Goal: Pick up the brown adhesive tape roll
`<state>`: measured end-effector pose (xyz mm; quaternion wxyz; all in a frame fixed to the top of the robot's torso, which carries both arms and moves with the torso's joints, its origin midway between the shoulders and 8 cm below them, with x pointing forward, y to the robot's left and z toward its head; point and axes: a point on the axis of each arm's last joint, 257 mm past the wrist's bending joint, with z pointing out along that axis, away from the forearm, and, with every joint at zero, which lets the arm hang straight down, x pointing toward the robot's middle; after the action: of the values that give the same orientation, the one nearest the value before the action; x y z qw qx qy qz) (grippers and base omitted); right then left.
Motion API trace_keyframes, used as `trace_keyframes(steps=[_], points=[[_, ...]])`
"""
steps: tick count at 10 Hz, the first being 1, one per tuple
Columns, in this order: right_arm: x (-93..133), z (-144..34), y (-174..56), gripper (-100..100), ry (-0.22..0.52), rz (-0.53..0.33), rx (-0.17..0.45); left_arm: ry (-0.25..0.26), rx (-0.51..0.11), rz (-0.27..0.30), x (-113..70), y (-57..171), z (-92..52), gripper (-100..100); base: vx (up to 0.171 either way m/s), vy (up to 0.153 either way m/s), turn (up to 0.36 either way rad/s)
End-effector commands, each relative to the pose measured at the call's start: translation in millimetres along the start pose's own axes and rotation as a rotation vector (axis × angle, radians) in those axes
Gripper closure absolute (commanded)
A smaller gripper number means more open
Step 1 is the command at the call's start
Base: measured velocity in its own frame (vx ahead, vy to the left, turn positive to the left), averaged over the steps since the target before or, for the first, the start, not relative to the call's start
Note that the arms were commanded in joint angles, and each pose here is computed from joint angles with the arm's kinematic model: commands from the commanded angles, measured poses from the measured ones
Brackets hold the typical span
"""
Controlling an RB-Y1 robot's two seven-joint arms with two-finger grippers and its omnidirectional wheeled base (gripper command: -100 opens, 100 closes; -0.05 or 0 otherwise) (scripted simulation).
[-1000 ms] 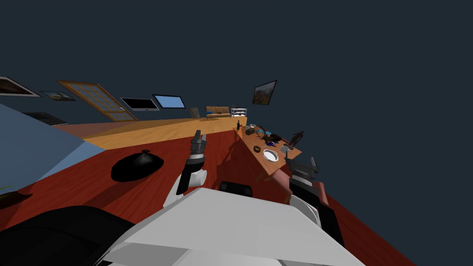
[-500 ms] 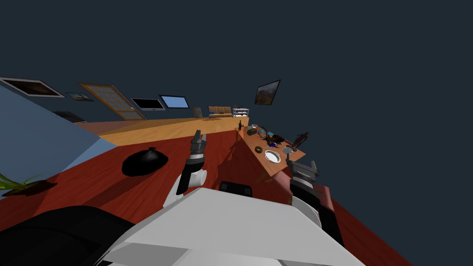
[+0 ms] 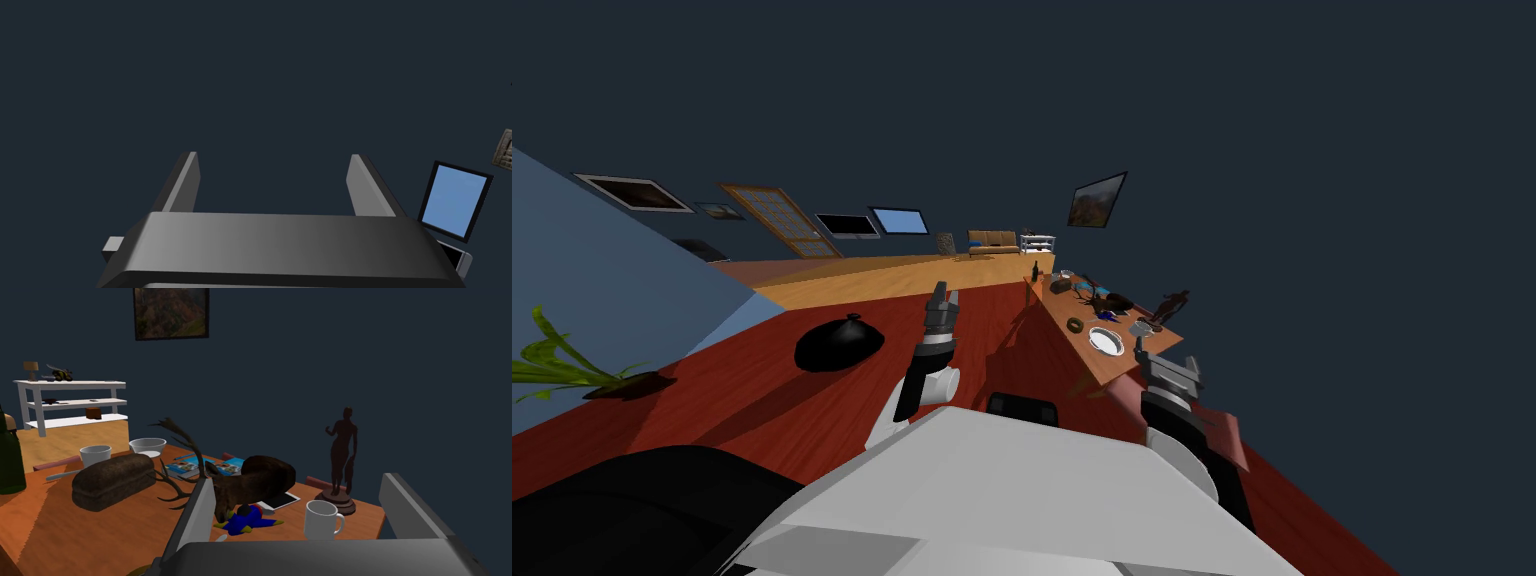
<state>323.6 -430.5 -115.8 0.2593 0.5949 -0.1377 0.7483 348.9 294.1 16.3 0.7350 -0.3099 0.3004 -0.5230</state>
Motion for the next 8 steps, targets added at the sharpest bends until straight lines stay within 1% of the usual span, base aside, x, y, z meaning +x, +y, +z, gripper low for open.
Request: trace_keyframes(steps=[1,2,3,5,6,8], points=[[-5.2,-0.3,2.0,-100,-0.017,0.028,-0.007,0.000,0.000,0.000,0.0,0.0,0.0,0,0.000,-0.001,-0.021],[-15.5,-2.7,9.8,-100,-0.044,0.066,-0.031,0.000,0.000,0.000,0.0,0.0,0.0,0,0.003,0.000,0.169],[-19.4,-2.9,10.9,-100,-0.059,0.090,-0.037,0.000,0.000,0.000,0.0,0.0,0.0,0,0.005,-0.007,0.101],[-24.6,-3.3,12.1,-100,-0.078,0.122,-0.044,0.000,0.000,0.000,0.0,0.0,0.0,0,0.002,-0.003,-0.016],[-35.5,-6.2,20.1,-100,-0.106,0.158,-0.072,0.000,0.000,0.000,0.0,0.0,0.0,0,0.009,-0.002,0.155],[-44.1,-7.4,21.6,-100,-0.137,0.208,-0.084,0.000,0.000,0.000,0.0,0.0,0.0,0,0.009,-0.006,0.050]])
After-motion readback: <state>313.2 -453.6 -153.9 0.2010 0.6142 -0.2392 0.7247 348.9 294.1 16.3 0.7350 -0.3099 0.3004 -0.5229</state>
